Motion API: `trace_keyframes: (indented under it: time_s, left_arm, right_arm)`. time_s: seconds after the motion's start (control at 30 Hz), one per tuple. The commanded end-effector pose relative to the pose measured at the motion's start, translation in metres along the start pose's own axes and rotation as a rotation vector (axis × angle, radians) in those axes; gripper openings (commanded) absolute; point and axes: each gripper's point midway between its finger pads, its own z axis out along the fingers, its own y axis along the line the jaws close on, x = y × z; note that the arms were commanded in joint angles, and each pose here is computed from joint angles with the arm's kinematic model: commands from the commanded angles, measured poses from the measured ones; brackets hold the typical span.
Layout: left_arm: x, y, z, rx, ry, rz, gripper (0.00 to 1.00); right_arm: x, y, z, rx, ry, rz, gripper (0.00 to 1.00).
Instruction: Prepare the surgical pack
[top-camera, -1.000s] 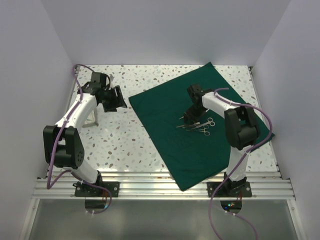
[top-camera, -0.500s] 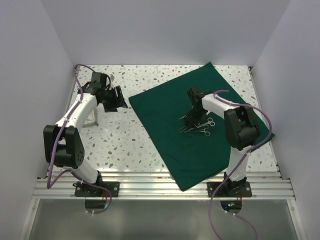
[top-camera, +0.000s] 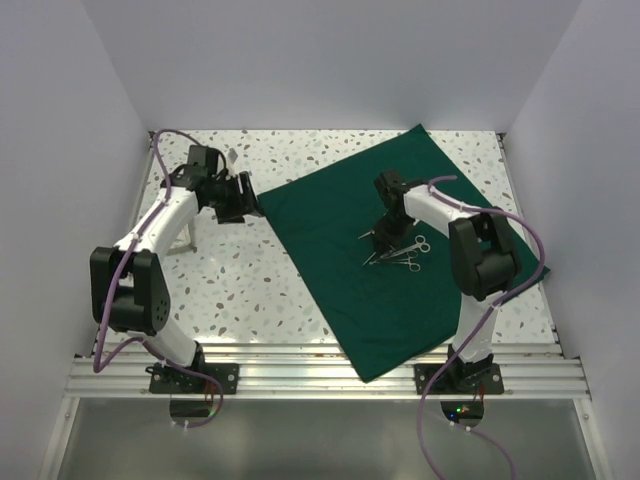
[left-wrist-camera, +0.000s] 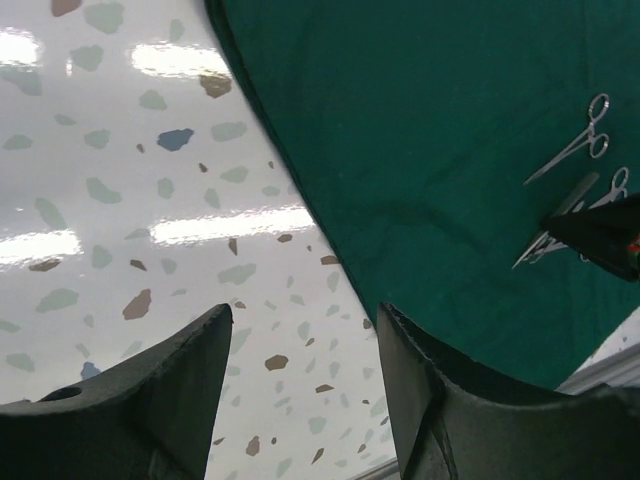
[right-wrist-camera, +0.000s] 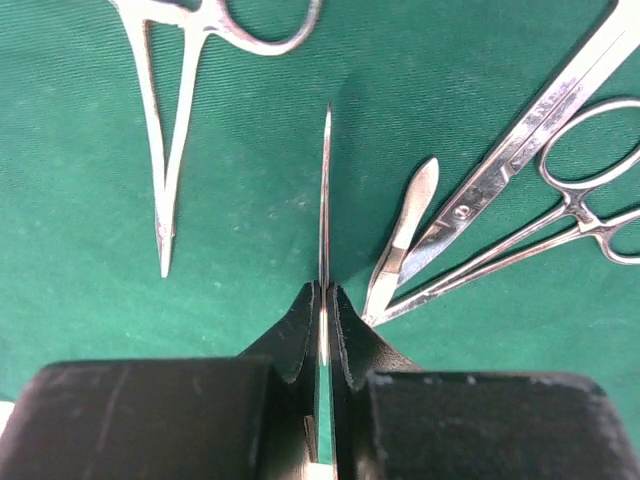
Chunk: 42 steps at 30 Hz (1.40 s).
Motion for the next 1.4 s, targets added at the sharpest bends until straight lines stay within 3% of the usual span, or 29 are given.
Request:
trace_keyframes:
  time_s: [0.0,0.13,0.17,0.23,0.27,0.3,0.37,0.53,0.73,1.03,1.13,1.17,1.2,1.23,1.27,1.33,1.37]
  left_arm:
    - [-0.001,-0.035,0.001,0.148,-0.022,0.068,0.62]
    - [0.022,-0.074,-0.002,0.357,0.025,0.074,0.62]
    - [0.016,-0.089,-0.006,0.434,-0.01,0.092,0.62]
    - [0.037,-0.107,-0.011,0.582,0.064,0.028,0.62]
    - [0.032,-0.124,-0.017,0.67,0.024,0.06,0.62]
    - [0.048,-0.13,-0.022,0.74,0.098,-0.019,0.64]
    - [0.049,-0.149,-0.036,0.87,0.072,-0.024,0.67]
    - [0.052,-0.167,-0.053,0.961,0.069,0.011,0.7]
    - [0.06,-0.172,-0.064,0.993,0.062,-0.02,0.68]
    - [0.073,-0.171,-0.063,0.975,0.083,-0.058,0.52]
    - [0.072,-0.172,-0.063,0.977,0.088,-0.071,0.36]
    - [0.071,-0.173,-0.064,0.984,0.084,-0.068,0.2]
    - [0.07,-0.174,-0.064,0.987,0.083,-0.07,0.12]
    - [0.069,-0.174,-0.065,0.99,0.078,-0.06,0.0]
    - [0.07,-0.167,-0.059,0.944,0.102,-0.094,0.0]
    - [0.044,-0.149,-0.049,0.841,0.01,-0.04,0.0]
    - [0.054,-0.122,-0.032,0.701,0.093,-0.121,0.0]
  right_arm:
    - [-0.014,0.009,-0.022,-0.018,-0.07,-0.065,0.0]
    - [-0.015,0.024,-0.067,-0.14,-0.1,-0.204,0.0]
    - [-0.012,0.03,-0.084,-0.201,-0.109,-0.318,0.0]
    - [0.01,0.053,-0.103,-0.407,-0.032,-0.524,0.0]
    - [0.022,0.063,-0.12,-0.523,-0.004,-0.597,0.0]
    - [0.053,0.076,-0.135,-0.728,0.112,-0.682,0.0]
    - [0.09,0.083,-0.169,-1.027,0.217,-0.805,0.0]
    - [0.131,0.079,-0.198,-1.207,0.325,-0.914,0.0]
    - [0.163,0.076,-0.217,-1.27,0.377,-1.013,0.0]
    - [0.175,0.082,-0.216,-1.291,0.416,-1.02,0.0]
    - [0.176,0.087,-0.217,-1.294,0.42,-1.025,0.0]
    - [0.177,0.089,-0.216,-1.291,0.42,-1.026,0.0]
    - [0.176,0.093,-0.216,-1.288,0.413,-1.023,0.0]
    - [0.173,0.094,-0.209,-1.249,0.391,-1.012,0.03]
    - [0.17,0.093,-0.203,-1.206,0.374,-1.008,0.27]
    - [0.155,0.084,-0.184,-1.037,0.309,-1.003,0.42]
    - [0.138,0.084,-0.17,-0.937,0.226,-0.976,0.48]
